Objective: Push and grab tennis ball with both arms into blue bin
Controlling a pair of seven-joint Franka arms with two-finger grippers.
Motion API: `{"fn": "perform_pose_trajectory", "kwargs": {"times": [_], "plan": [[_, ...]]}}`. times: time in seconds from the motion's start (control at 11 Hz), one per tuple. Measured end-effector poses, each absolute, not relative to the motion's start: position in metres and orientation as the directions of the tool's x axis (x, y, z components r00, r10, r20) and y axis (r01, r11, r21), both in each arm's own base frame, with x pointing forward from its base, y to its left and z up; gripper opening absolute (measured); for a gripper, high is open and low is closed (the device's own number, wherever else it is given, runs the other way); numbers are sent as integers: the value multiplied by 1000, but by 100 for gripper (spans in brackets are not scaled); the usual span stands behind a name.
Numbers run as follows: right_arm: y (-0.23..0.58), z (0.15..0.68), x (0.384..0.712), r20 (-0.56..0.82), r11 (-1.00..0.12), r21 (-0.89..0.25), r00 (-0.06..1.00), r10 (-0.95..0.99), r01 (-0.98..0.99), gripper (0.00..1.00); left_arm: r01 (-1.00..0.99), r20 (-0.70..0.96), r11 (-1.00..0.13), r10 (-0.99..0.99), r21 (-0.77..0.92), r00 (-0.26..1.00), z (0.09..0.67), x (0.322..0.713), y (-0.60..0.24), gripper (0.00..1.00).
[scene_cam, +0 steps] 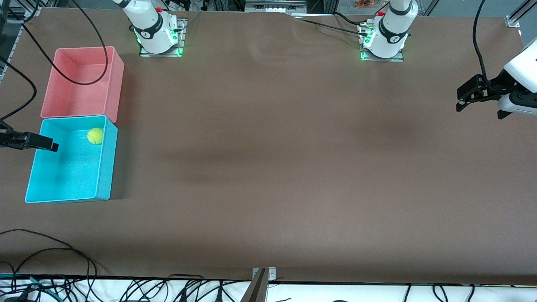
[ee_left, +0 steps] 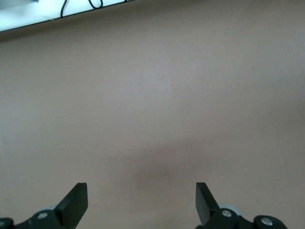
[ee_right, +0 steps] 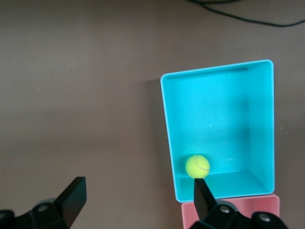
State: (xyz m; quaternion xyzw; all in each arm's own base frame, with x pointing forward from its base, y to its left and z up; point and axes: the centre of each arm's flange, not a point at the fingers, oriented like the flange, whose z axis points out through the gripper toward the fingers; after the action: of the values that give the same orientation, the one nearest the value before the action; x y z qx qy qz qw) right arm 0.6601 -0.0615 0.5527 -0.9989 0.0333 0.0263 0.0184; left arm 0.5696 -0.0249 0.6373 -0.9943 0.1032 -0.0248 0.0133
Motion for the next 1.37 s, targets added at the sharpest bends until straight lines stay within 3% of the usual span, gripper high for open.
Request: {"fn": "perform_pose_trajectory", "kwargs": {"times": [0.18,0.46,1.0,1.37], "plan": [[-40,561,626,39,-997,-41,997,-73,-71,100,-205,44,-978,-206,-31,978,636,570,-25,100],[-29,565,588,63,-998,-33,996,-59,-57,100,-205,41,-978,-206,-30,978,634,571,-25,100],[-11,582,571,92,-1000,4,996,-18,-18,100,-205,41,-978,-206,-30,978,634,571,-25,100],[-21,583,561,33,-999,4,999,-34,-34,100,-204,41,-978,-206,-30,978,634,571,-25,100]]}}
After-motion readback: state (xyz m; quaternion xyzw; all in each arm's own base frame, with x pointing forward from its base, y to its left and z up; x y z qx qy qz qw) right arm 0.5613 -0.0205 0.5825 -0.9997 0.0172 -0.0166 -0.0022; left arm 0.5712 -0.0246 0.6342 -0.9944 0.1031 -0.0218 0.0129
